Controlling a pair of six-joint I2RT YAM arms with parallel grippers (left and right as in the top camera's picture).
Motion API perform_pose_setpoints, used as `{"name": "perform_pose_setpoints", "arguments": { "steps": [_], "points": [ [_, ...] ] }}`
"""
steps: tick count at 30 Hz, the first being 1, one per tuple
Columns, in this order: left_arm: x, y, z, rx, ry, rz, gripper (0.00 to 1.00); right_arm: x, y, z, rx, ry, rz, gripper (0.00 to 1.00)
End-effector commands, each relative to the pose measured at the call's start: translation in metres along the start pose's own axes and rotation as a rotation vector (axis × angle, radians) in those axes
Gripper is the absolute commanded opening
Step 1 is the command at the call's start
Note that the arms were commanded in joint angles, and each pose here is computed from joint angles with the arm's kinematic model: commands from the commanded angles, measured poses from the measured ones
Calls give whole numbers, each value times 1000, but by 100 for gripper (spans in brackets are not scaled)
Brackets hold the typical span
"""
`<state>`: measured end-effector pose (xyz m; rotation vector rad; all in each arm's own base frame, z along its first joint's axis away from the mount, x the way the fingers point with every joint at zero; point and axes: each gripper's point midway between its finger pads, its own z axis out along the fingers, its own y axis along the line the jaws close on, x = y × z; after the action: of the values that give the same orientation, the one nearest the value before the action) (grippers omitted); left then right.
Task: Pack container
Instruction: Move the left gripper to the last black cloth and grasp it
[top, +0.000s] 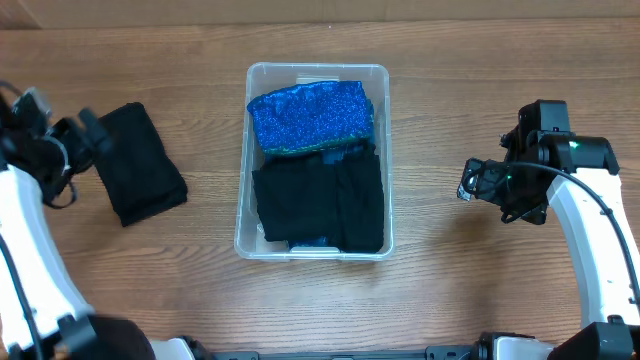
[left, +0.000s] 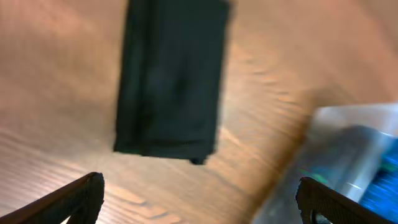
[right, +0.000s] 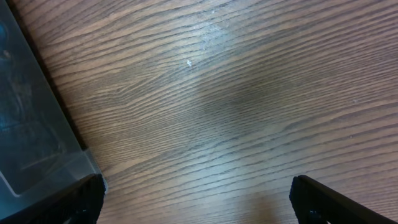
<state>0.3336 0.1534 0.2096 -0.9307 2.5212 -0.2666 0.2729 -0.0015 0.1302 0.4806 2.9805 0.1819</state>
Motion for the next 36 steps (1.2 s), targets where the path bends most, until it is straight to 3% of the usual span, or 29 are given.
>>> {"name": "perform_pose_setpoints", "arguments": {
  "steps": [1, 10, 15, 23, 36],
  "points": [
    [8, 26, 46, 32, 131, -34, 100, -2, 0, -1, -3, -9, -5, 100],
    [15, 79, 127, 9, 282, -147, 100, 0, -1, -1, -1, -2, -4, 100],
    [17, 88, 152, 24, 306, -111, 100, -1, 0, -1, -2, -8, -5, 100],
    [20, 74, 182, 193, 318, -12, 100, -2, -1, -1, 1, -11, -9, 100],
    [53, 55, 224, 455, 418, -8, 100, 1, -1, -1, 4, -1, -8, 100]
  ]
}}
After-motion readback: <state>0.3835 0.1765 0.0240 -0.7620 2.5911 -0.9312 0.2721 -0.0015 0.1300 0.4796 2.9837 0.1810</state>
